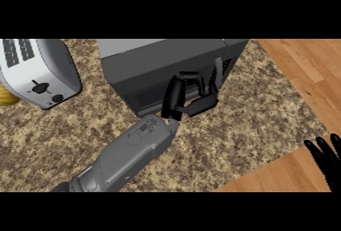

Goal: Pick up the milk, place it into the microwave and close the microwave

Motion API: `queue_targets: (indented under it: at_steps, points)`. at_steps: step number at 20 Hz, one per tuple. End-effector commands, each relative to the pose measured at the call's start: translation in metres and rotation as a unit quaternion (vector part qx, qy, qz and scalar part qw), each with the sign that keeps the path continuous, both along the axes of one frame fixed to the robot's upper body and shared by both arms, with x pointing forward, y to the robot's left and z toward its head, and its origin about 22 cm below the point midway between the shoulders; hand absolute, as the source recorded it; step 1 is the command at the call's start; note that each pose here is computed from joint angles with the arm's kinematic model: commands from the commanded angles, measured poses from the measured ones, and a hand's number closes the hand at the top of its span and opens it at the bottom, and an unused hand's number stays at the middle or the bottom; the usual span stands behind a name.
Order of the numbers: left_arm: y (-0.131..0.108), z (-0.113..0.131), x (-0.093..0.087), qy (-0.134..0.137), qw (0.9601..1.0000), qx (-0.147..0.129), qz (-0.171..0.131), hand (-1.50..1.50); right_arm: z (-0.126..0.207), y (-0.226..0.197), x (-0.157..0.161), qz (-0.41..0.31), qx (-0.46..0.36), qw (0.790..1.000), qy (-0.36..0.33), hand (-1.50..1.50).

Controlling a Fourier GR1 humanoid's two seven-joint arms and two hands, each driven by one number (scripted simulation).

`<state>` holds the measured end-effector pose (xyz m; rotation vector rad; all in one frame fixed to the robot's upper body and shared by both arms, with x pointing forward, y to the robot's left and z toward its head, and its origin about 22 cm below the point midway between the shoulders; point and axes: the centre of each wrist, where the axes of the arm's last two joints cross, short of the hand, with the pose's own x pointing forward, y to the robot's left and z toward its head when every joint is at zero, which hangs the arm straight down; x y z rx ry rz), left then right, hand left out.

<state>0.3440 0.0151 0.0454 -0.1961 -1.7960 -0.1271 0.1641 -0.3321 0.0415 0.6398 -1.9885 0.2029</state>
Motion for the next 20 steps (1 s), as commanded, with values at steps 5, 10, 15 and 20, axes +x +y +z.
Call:
queue_targets:
  at_steps: [5, 10, 15, 20]
  points:
    - [-0.001, 0.015, 0.02, -0.008, 0.9999, -0.002, 0.01, 1.5, 0.013, -0.003, 0.001, 0.012, 0.009, 1.0, -0.021, -1.5]
    - [0.0, 0.011, 0.019, -0.011, 0.9998, -0.004, 0.014, 1.5, 0.016, -0.003, -0.003, 0.029, 0.022, 0.999, -0.013, -1.5]
    - [0.0, 0.012, 0.02, -0.014, 0.9996, -0.008, 0.021, 1.5, 0.017, -0.007, -0.007, 0.032, 0.025, 0.999, -0.005, -1.5]
    - [0.001, 0.009, 0.021, -0.019, 0.9994, -0.009, 0.029, 1.5, 0.022, -0.01, -0.009, 0.038, 0.02, 0.999, -0.003, -1.5]
